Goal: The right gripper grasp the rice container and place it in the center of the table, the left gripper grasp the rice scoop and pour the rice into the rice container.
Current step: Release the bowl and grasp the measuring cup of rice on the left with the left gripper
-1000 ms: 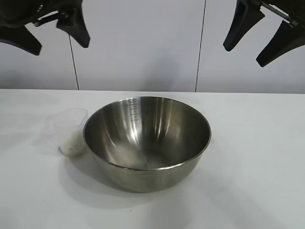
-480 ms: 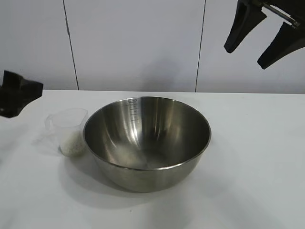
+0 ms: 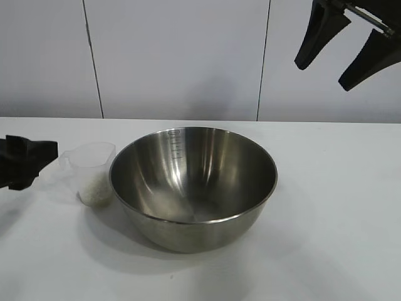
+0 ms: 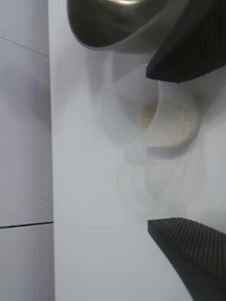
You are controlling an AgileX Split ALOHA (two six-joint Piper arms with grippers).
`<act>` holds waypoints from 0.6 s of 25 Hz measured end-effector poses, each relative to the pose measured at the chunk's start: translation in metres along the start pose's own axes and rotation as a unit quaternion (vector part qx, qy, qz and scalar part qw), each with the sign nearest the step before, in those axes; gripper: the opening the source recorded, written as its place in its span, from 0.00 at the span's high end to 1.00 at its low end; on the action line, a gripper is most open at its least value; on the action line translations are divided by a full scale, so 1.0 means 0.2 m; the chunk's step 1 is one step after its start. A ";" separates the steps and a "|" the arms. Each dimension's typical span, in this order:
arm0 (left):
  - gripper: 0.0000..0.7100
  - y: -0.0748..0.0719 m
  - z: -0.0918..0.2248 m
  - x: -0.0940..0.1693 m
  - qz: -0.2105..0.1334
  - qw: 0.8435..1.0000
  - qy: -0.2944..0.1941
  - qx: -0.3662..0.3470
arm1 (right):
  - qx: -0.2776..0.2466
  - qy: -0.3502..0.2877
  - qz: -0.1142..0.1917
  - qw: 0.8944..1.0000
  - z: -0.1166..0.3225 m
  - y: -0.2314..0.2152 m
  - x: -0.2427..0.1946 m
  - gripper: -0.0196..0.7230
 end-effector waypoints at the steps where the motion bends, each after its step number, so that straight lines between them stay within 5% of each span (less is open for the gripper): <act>1: 0.20 0.01 0.02 0.00 0.004 1.000 0.008 -0.003 | 0.000 0.000 0.000 1.000 0.00 0.00 0.00 0.32; 7: 0.20 0.13 0.07 -0.02 0.009 0.999 0.030 -0.031 | 0.000 0.000 0.000 1.000 0.00 0.00 0.00 0.32; 15: 0.20 0.17 0.12 -0.13 0.021 0.998 0.039 -0.037 | 0.000 0.000 0.000 1.000 0.00 0.00 0.00 0.32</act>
Point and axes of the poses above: a point on each arm's last joint axis where the gripper is mounted, x pointing back along that axis away from the gripper, y along the wrist's bending axis when the last joint is at zero, z = x × y, the point moved 10 cm from there along -x, pointing out along that axis toward the gripper, and after that the axes turned 11 degrees about x, right-handed, at the moved point
